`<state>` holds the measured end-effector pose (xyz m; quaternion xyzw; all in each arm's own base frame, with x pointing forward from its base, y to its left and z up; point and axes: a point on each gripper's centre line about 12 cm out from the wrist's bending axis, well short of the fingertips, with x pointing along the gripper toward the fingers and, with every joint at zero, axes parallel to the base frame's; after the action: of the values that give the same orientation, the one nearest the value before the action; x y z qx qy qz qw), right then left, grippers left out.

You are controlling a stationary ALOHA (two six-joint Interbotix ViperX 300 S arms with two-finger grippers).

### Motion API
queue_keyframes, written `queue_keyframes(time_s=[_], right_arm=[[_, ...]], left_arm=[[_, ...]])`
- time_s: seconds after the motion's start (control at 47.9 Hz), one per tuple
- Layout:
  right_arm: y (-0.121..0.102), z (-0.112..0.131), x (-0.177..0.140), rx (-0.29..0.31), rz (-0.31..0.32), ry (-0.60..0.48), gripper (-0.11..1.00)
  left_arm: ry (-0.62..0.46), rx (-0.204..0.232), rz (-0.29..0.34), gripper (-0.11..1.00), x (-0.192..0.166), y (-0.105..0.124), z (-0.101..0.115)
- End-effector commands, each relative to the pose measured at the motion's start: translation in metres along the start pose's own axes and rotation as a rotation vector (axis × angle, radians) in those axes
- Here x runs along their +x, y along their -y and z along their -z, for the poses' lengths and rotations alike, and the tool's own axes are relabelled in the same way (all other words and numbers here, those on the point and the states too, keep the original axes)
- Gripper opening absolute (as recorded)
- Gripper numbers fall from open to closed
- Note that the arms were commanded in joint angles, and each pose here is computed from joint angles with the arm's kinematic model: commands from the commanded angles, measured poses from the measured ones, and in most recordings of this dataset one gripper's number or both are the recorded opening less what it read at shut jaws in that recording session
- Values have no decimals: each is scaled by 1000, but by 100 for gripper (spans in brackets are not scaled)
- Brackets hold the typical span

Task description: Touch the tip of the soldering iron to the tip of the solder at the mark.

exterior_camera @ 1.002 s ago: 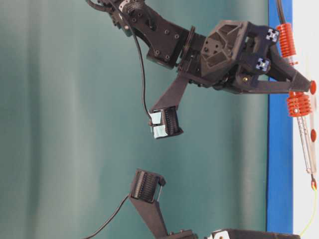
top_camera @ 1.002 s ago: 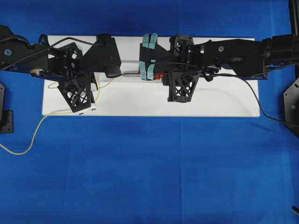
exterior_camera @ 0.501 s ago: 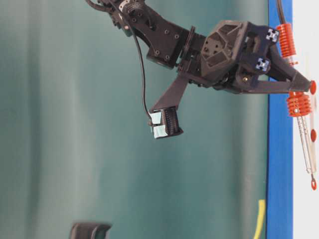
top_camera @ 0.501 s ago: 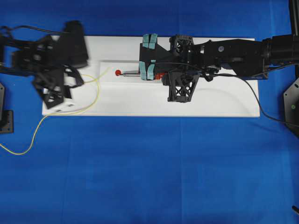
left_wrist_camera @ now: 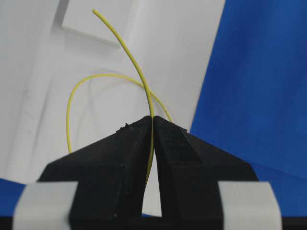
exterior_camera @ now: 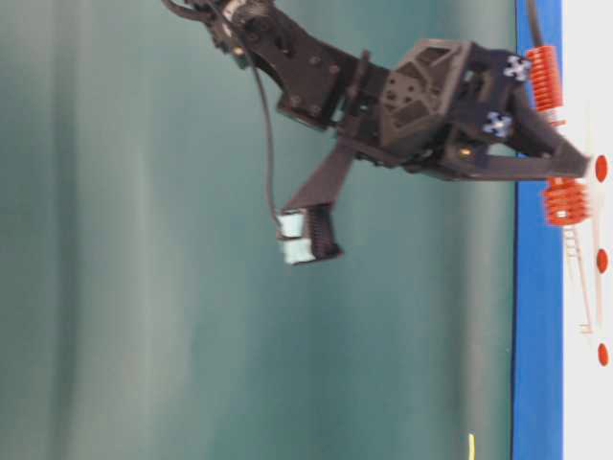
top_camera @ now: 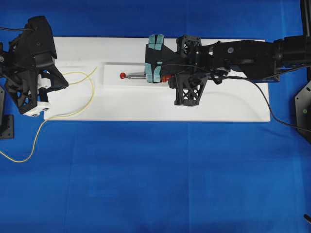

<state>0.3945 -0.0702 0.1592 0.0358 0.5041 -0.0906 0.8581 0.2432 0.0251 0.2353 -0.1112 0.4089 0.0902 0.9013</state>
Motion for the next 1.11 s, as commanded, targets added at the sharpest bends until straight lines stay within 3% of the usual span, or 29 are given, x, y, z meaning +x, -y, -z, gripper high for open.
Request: queue_keyframes(time_s=[0.0, 0.334, 0.459, 0.71, 1.086], right_arm=[[3, -11, -28, -10, 9, 70, 6], [12, 17, -69, -1, 30, 80, 6], [13, 30, -74, 12, 32, 76, 6], [15, 33, -75, 23, 41, 72, 6], [17, 35, -76, 27, 45, 72, 6]], left_arm=[[24, 4, 7, 2, -3, 2, -6], [19, 2, 6, 2, -4, 2, -4], [19, 1, 5, 2, -3, 1, -4], [19, 1, 6, 2, 0, 3, -9], [-17, -19, -1, 2, 33, 11, -47]])
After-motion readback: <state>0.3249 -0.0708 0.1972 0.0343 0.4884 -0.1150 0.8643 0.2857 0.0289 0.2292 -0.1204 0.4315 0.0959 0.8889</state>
